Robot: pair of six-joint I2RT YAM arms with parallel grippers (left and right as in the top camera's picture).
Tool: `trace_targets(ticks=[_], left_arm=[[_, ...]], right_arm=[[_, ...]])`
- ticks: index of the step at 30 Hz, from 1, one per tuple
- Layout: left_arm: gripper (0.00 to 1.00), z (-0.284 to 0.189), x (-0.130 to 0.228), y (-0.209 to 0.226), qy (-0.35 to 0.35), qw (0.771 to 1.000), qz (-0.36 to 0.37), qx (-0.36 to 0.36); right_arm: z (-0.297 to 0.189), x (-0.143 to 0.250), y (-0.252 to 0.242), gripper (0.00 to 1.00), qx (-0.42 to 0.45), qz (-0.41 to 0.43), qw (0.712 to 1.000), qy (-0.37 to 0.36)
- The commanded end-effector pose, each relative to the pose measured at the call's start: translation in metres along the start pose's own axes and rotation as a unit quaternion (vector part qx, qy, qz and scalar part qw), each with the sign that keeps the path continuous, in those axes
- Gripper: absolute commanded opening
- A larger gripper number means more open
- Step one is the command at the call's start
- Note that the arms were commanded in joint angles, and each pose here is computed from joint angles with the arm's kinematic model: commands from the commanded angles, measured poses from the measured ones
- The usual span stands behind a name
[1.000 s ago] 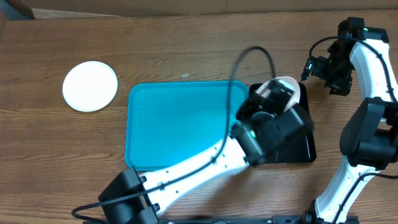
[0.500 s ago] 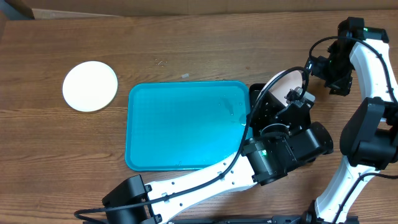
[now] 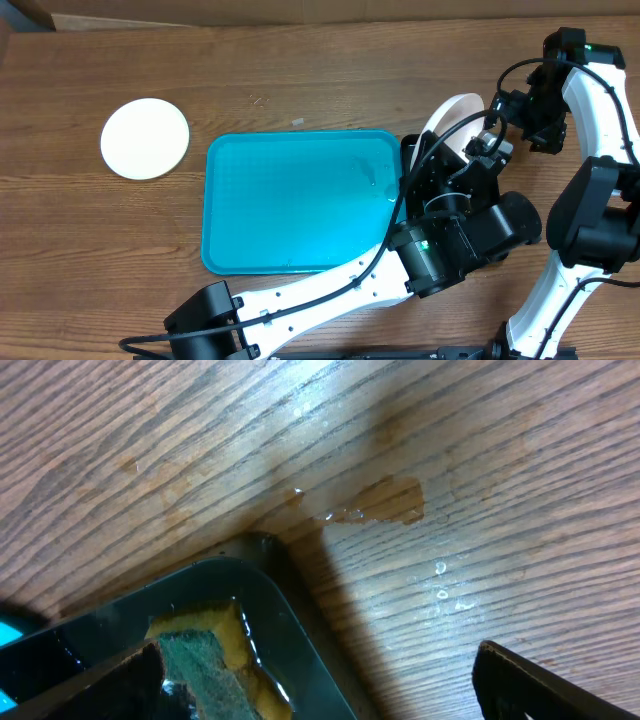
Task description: Clean dirty plates on tray and stack at the side
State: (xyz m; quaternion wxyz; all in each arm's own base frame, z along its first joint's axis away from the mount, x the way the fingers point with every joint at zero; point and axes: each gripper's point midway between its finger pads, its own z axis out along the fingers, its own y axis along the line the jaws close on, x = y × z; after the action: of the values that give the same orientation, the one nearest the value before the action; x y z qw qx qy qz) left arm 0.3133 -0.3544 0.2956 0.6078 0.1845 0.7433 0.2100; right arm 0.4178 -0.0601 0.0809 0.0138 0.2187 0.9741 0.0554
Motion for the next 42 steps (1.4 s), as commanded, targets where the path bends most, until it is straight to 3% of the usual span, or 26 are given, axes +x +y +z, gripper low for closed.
trace_targets(ticks=[1,5,7,15,21,25,30,36,38,42], left_arm=[[0.04,-0.005,-0.017,0.022,-0.009,1.000,0.011,-0.026],[0.04,-0.004,-0.017,0.027,-0.006,0.998,0.048,-0.039],[0.04,0.002,-0.020,0.038,-0.004,0.998,0.033,-0.062],[0.04,0.009,-0.019,0.031,-0.006,0.999,0.013,-0.035],[0.04,0.033,0.013,0.015,0.043,0.998,-0.036,0.039],[0.04,0.055,0.044,0.002,0.109,0.984,-0.083,0.114],[0.04,0.090,0.087,0.009,0.213,0.945,-0.166,0.183],[0.04,0.136,0.132,0.048,0.314,0.862,-0.292,0.268],[0.04,0.150,0.149,0.074,0.338,0.830,-0.338,0.287],[0.04,0.176,0.193,0.143,0.370,0.794,-0.412,0.250]], right_arm=[[-0.018,-0.005,0.004,1.00,-0.007,-0.001,1.000,-0.026],[-0.018,-0.005,0.004,1.00,-0.007,-0.001,1.000,-0.026],[-0.018,-0.005,0.004,1.00,-0.007,-0.001,1.000,-0.026],[-0.018,-0.005,0.004,1.00,-0.007,-0.001,1.000,-0.026],[-0.018,-0.005,0.004,1.00,-0.007,-0.001,1.000,-0.026],[-0.018,-0.005,0.004,1.00,-0.007,-0.001,1.000,-0.026],[-0.018,-0.005,0.004,1.00,-0.007,-0.001,1.000,-0.026],[-0.018,-0.005,0.004,1.00,-0.007,-0.001,1.000,-0.026],[-0.018,-0.005,0.004,1.00,-0.007,-0.001,1.000,-0.026],[-0.018,-0.005,0.004,1.00,-0.007,-0.001,1.000,-0.026]])
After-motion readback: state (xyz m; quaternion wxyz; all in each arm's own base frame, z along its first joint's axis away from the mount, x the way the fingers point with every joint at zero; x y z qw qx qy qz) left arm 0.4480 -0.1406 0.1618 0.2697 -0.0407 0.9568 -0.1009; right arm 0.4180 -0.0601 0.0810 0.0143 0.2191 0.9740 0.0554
